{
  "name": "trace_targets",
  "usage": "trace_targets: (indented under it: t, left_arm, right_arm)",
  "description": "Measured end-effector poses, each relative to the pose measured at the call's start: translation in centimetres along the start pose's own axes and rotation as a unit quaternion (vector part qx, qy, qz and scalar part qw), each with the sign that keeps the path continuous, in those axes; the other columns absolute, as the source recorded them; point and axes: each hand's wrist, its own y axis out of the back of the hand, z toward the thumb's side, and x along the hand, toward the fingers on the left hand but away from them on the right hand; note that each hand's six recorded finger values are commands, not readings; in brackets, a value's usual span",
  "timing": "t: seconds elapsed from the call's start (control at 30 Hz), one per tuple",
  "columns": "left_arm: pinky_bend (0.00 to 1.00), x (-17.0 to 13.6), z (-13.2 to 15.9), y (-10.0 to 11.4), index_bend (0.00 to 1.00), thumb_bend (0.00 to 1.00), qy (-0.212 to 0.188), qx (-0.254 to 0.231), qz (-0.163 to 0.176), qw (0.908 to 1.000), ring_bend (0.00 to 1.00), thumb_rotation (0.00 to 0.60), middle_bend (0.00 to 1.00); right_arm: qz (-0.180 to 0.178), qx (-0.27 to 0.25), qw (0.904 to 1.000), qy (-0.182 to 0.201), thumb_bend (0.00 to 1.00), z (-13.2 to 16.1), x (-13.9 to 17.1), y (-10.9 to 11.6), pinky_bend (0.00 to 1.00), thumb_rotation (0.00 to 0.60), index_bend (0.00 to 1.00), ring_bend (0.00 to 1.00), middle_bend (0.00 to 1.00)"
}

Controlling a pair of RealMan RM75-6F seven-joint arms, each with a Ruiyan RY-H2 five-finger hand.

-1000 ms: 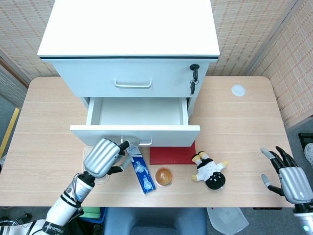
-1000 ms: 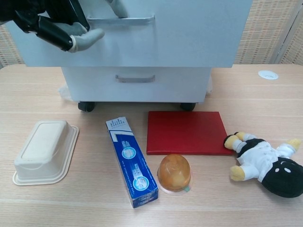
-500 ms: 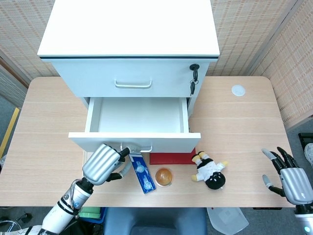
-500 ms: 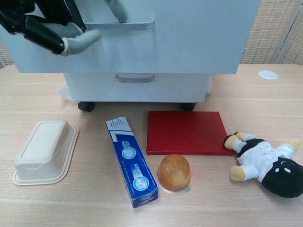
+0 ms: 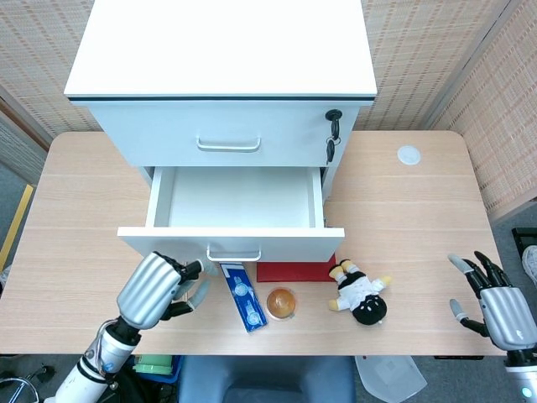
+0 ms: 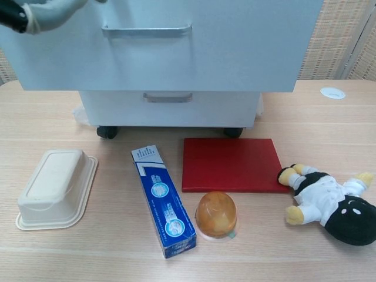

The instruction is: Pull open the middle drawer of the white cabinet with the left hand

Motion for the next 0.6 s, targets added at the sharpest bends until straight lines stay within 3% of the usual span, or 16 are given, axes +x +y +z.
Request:
trace_targets:
  t: [0.2, 0.47, 0.6]
  left_arm:
    - [1.00, -2.5, -2.7, 0.1, 0.67, 0.50, 0.033, 0.004, 0.018, 0.9993, 0.91, 0.600, 0.87]
    - [0.99, -6.2, -7.0, -0.6, 0.69, 0.50, 0.100, 0.042, -0.007, 0.9941, 0.85, 0.600, 0.84]
    - [0.98, -8.0, -9.7, -0.7, 0.69, 0.50, 0.145, 0.066, -0.017, 0.9870, 0.83, 0.600, 0.82]
  right_arm:
    - [0.002, -0.002, 1.0000, 0.003, 0.33, 0.1, -0.2, -0.1, 0.14, 0.600, 0.14, 0.10, 0.19]
    - [0.005, 0.002, 0.9999, 0.010, 0.33, 0.6, -0.8, 0.0, 0.14, 0.600, 0.14, 0.10, 0.19]
    - [0.008, 0.004, 0.9999, 0.012, 0.33, 0.8, -1.1, -0.1, 0.14, 0.600, 0.14, 0.10, 0.19]
